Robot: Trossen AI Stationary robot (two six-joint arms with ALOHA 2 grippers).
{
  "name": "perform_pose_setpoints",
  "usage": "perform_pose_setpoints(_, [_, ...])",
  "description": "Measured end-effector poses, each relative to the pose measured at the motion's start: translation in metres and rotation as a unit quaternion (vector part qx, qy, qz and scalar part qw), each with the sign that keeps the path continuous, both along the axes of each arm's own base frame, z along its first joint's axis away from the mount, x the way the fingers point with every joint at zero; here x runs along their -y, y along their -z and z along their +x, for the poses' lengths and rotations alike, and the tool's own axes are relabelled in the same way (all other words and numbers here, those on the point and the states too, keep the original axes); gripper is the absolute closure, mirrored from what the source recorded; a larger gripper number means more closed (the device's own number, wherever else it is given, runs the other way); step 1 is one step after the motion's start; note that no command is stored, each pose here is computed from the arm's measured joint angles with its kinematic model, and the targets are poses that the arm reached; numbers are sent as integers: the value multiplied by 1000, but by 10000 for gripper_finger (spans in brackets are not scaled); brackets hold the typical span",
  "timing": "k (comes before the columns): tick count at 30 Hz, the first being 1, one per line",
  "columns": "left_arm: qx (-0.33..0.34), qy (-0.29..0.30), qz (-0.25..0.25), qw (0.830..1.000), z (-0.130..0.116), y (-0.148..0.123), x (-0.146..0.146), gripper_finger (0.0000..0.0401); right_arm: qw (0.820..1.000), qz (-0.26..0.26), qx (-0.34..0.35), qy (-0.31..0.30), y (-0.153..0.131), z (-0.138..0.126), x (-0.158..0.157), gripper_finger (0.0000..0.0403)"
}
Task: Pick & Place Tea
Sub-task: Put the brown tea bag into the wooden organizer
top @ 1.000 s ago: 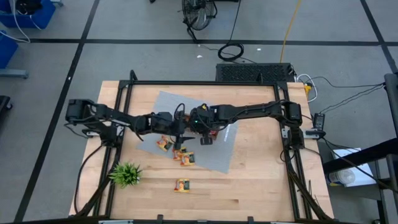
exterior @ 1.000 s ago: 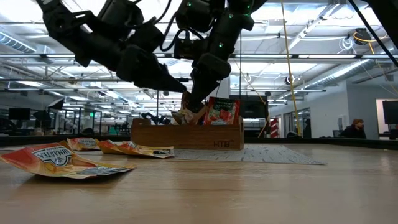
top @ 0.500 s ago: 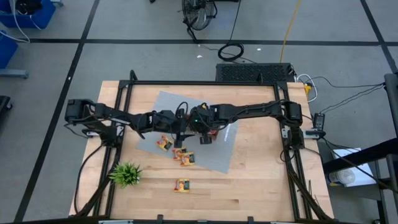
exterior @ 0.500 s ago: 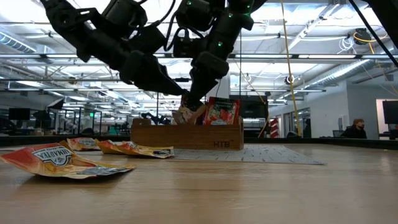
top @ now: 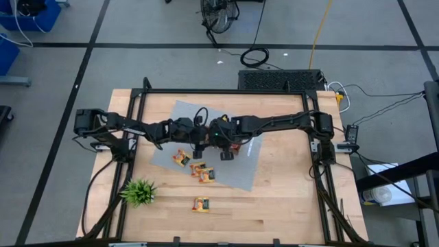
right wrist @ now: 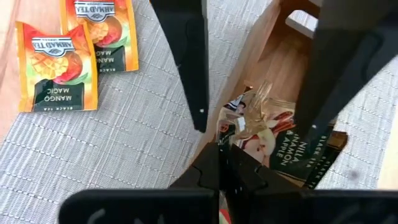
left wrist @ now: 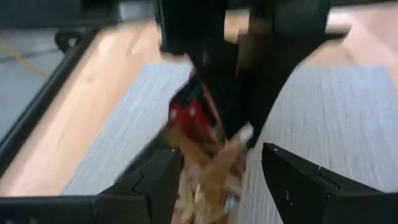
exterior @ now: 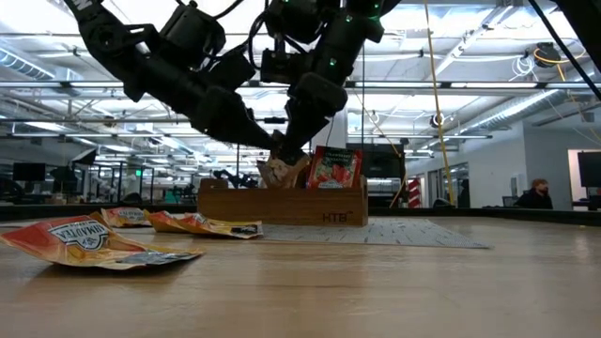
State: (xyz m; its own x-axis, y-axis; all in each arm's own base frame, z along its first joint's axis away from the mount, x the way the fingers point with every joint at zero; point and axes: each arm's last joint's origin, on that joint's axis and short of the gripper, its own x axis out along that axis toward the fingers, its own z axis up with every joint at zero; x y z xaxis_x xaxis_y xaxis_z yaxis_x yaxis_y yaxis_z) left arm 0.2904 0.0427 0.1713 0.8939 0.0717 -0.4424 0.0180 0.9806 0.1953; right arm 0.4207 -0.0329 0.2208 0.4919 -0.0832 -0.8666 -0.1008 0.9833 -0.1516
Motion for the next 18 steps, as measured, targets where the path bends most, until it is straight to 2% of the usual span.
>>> perform_pose_setpoints(4, [24,16,0,1000,3,-2,0,176,1000,0,2,0,0,0,0,403])
perform_pose_setpoints(13, [25,15,-9,1000,3,-2,-1,178,1000,0,2,1,0,0,0,403])
perform_pose_setpoints(15, [26,14,-10,1000,3,-2,-1,189,1000,1,4,2,0,1,1,403])
perform_pose_setpoints(18, [24,12,-14,1000,3,-2,-1,228,1000,1,4,2,0,1,1,403])
